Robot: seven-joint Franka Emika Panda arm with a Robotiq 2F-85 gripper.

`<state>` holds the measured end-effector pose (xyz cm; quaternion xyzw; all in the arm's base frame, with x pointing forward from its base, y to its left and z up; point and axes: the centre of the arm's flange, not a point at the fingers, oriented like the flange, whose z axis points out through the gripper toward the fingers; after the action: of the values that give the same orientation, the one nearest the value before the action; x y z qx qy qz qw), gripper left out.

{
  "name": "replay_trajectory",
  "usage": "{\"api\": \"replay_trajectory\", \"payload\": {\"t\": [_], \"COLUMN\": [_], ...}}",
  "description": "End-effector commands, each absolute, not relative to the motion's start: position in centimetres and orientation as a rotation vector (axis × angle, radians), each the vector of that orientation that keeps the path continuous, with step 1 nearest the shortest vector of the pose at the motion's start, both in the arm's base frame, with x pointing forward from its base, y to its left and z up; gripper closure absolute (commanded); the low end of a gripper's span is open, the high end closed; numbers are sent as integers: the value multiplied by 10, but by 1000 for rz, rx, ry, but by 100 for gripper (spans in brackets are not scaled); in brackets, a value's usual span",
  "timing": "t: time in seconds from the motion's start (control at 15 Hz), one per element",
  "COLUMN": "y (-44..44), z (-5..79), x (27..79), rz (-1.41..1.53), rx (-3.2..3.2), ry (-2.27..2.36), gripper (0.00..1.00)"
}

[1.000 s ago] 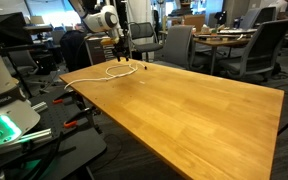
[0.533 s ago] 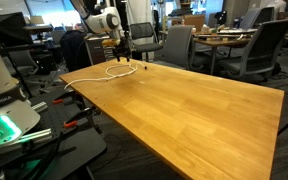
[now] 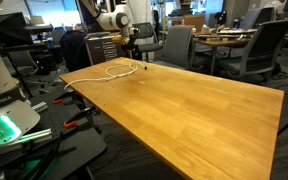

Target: Tie a knot using the white rope

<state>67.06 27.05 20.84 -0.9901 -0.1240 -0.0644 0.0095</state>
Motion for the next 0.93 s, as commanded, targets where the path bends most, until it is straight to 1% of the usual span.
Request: {"api": "replay_trajectory", "payload": {"t": [0.0,0.33,0.67,0.73,0.8,0.87], "y": [269,244,244,246,247,247], "z": [193,176,166,162,160,157], "x": [708,717,720,720,721,723], "rz": [-174,-45,71,70,53,34], "rx": [-3150,-3184,-3151,-3143,-3142,-3141], "ry": [-317,-167,-39,-10,22,52], "gripper": [0,0,0,7,26,34]}}
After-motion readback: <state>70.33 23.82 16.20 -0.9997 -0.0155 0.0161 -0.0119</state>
